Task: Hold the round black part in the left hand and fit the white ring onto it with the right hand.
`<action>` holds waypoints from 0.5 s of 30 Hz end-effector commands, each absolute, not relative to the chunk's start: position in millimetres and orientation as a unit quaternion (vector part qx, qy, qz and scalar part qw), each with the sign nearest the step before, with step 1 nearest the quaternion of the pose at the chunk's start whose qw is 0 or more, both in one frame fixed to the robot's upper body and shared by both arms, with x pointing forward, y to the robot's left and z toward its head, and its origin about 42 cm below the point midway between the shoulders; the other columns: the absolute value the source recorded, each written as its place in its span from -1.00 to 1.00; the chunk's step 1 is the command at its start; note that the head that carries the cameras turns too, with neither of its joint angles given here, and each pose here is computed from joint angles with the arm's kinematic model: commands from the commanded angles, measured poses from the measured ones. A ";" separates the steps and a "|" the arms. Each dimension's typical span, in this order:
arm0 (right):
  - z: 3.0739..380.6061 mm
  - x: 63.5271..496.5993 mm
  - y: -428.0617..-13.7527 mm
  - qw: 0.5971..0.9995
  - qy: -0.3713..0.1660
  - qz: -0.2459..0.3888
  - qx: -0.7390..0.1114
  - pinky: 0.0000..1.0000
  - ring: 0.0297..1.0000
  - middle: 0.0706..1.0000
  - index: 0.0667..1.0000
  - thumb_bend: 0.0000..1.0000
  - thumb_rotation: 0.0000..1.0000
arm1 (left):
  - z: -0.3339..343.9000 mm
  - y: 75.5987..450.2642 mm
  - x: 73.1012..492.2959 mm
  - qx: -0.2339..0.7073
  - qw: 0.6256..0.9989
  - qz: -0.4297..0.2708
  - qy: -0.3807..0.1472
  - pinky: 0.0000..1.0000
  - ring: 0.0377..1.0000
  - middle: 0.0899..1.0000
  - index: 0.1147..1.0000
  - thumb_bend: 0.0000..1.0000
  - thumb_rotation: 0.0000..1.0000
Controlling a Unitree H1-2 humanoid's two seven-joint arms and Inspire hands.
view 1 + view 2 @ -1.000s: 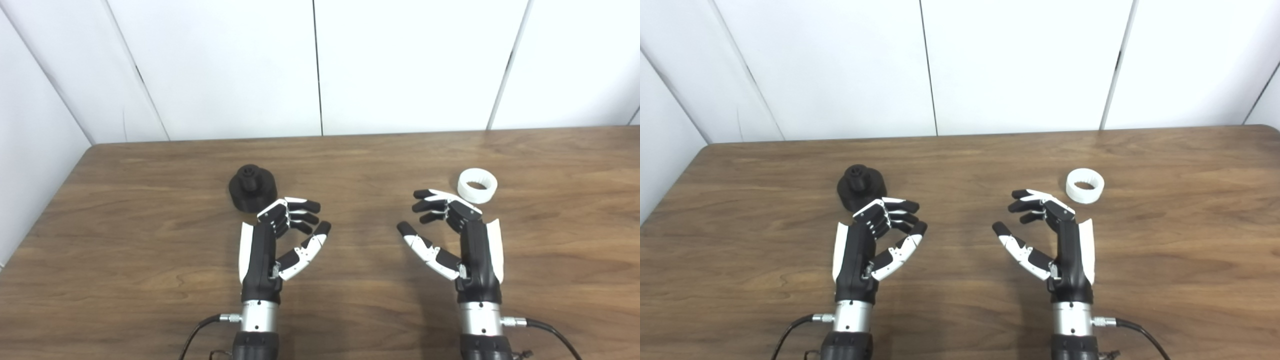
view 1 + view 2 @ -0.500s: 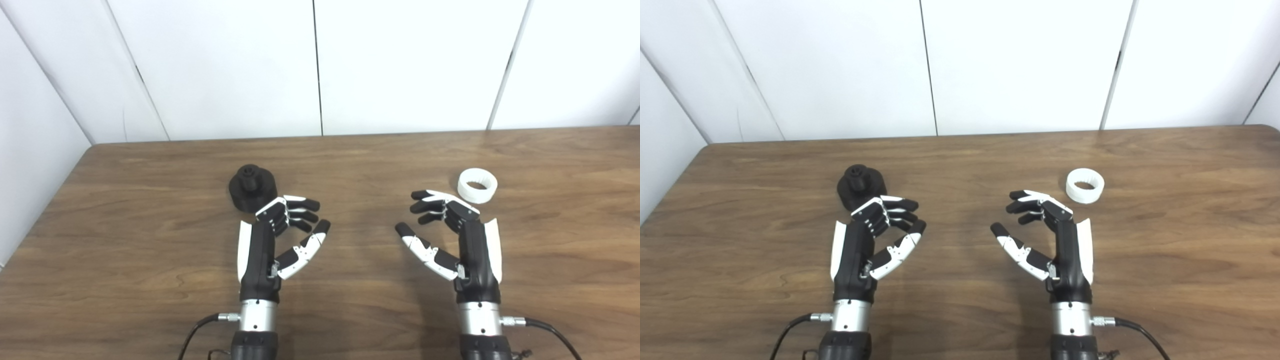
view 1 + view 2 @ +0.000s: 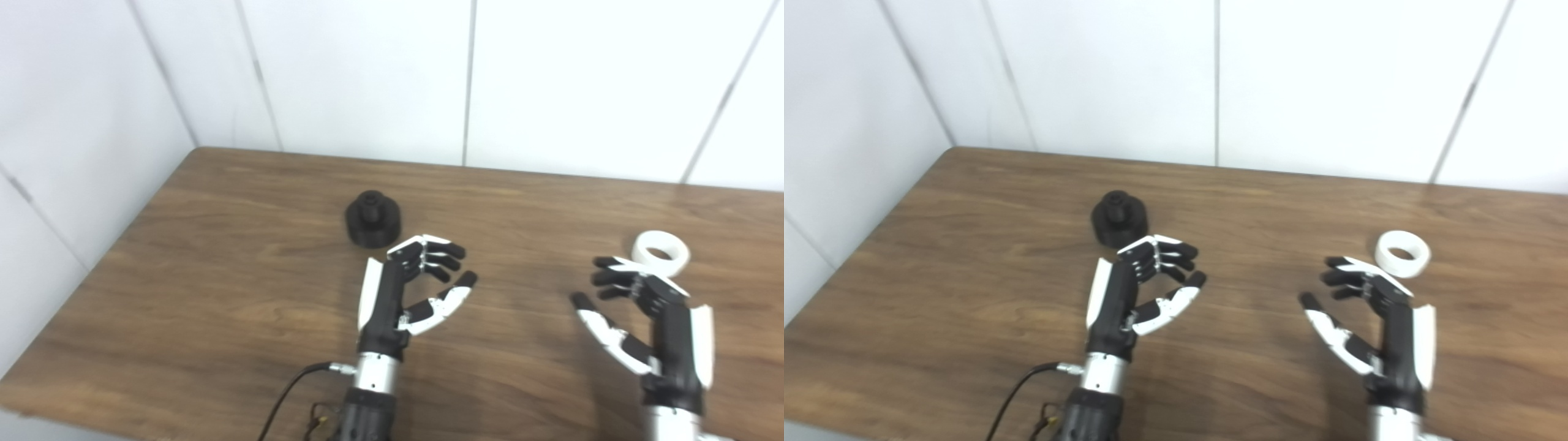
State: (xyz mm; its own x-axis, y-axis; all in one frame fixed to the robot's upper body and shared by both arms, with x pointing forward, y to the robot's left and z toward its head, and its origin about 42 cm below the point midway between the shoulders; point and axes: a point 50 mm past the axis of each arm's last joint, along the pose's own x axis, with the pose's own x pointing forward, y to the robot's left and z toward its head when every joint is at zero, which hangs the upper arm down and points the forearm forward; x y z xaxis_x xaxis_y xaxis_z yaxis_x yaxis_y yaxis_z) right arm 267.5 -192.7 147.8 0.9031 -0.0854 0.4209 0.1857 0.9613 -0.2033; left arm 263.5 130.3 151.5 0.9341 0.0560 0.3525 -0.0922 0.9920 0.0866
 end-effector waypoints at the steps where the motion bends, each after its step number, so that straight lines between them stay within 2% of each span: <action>1: 154.1 268.7 -197.4 0.961 -0.241 -0.064 -0.121 -0.07 0.08 0.24 -0.07 0.00 -0.69 | 160.0 112.8 269.6 0.037 0.979 0.034 -0.199 -0.12 0.04 0.12 -0.14 0.00 -0.85; 11: 151.5 269.5 -199.0 0.960 -0.244 -0.062 -0.120 -0.06 0.09 0.24 -0.07 0.00 -0.69 | 160.5 116.6 270.1 0.050 0.977 0.037 -0.202 -0.11 0.05 0.13 -0.14 0.00 -0.85; 15: 150.6 269.9 -199.4 0.961 -0.243 -0.059 -0.118 -0.05 0.10 0.25 -0.07 0.00 -0.69 | 164.0 123.2 271.3 0.097 0.973 0.045 -0.206 -0.04 0.22 0.28 -0.13 0.00 -0.85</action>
